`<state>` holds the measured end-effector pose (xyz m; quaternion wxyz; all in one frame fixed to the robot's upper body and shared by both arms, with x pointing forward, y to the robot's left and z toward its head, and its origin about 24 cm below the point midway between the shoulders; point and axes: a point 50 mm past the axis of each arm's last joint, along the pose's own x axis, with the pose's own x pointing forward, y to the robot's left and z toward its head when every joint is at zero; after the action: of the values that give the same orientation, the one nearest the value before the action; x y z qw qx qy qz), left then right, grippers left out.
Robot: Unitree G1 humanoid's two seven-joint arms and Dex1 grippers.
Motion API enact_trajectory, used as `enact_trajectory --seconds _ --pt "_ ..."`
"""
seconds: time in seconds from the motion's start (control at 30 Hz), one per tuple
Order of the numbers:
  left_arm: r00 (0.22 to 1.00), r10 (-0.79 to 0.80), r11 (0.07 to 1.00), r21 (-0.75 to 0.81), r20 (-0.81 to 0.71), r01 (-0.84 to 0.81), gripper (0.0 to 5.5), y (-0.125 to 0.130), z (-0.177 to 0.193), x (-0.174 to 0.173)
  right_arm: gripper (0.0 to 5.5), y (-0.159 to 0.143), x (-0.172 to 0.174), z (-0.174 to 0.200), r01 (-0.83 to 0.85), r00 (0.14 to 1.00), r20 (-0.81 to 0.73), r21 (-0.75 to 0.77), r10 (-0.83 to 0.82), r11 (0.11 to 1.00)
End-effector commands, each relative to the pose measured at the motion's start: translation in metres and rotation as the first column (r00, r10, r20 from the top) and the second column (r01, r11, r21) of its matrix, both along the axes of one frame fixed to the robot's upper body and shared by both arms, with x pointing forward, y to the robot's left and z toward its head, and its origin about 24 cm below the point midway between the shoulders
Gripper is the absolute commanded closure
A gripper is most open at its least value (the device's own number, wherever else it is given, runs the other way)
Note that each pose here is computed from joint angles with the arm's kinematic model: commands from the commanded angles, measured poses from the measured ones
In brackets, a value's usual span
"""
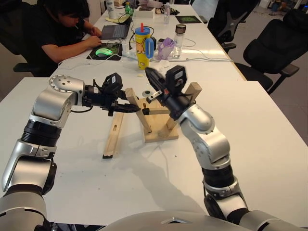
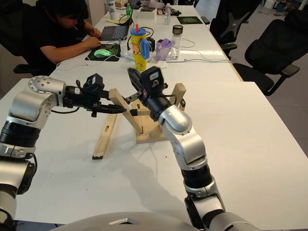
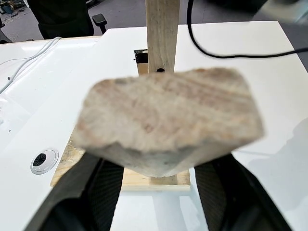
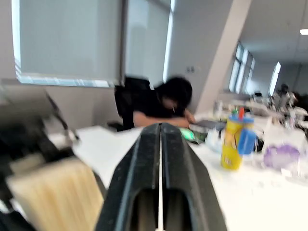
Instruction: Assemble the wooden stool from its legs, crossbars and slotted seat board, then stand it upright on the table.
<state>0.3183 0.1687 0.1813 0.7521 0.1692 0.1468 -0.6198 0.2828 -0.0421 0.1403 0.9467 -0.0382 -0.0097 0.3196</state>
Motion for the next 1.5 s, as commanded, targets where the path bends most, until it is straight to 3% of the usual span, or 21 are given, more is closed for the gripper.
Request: enact_trajectory --seconds 0.03,0.17,0.23,0.33,0.4,0.63,0.8,0.97,1.0,1.3,1.43,1.5 --pt "0.977 0.016 0.994 0.108 -0.211 0.007 3.42 -0.006 -0.055 -0.007 5.49 -0.019 -0.029 -0.120 -0.107 0.892 -0.442 -0.407 -0.093 0.907" --pt "0.977 0.018 0.994 0.108 -0.211 0.005 3.42 -0.005 -0.056 -0.009 5.49 -0.008 -0.014 -0.081 -0.046 0.964 -0.265 -0.255 -0.024 0.966" --pt "0.977 0.017 0.994 0.108 -0.210 0.006 3.42 -0.006 -0.057 -0.008 5.49 -0.006 -0.009 -0.041 0.003 0.997 -0.083 -0.021 -0.005 1.000" --pt "0.978 0.016 0.994 0.106 -0.206 0.006 3.42 -0.005 -0.057 -0.008 5.49 -0.021 -0.020 -0.003 -0.019 0.989 0.147 0.151 -0.003 0.988" --pt "0.979 0.009 0.995 0.097 -0.203 0.011 3.42 -0.004 -0.053 -0.008 5.49 -0.035 -0.033 0.000 -0.055 0.982 0.186 0.203 0.017 0.978" --pt "0.987 -0.004 1.000 0.005 -0.161 0.005 3.42 -0.001 -0.029 0.000 5.49 -0.058 -0.052 -0.074 -0.107 0.994 0.004 0.018 0.107 0.994" --pt "0.986 -0.009 1.000 -0.019 -0.168 0.006 3.42 -0.001 -0.037 -0.003 5.49 -0.049 -0.031 -0.105 -0.017 0.991 -0.132 -0.065 0.008 0.998" --pt "0.991 0.007 0.999 -0.037 -0.135 -0.012 3.42 0.003 -0.045 -0.009 5.49 -0.052 -0.035 -0.137 -0.009 0.954 -0.294 -0.231 -0.061 0.973" --pt "0.990 0.019 0.999 -0.047 -0.140 -0.026 3.07 0.006 -0.045 -0.010 5.50 -0.053 -0.037 -0.141 -0.018 0.945 -0.320 -0.250 -0.065 0.968" --pt "0.968 0.205 0.958 -0.170 -0.147 -0.229 1.66 0.044 -0.020 -0.021 5.50 -0.056 -0.047 -0.155 -0.076 0.881 -0.463 -0.341 -0.097 0.937" --pt "0.950 0.247 0.910 -0.292 -0.191 -0.295 1.51 0.066 -0.001 -0.036 5.50 -0.059 -0.048 -0.157 -0.067 0.873 -0.475 -0.338 -0.109 0.939" --pt "0.957 0.231 0.852 -0.438 -0.178 -0.287 1.77 0.069 0.023 -0.040 5.50 -0.060 -0.049 -0.156 -0.073 0.875 -0.473 -0.338 -0.102 0.938"
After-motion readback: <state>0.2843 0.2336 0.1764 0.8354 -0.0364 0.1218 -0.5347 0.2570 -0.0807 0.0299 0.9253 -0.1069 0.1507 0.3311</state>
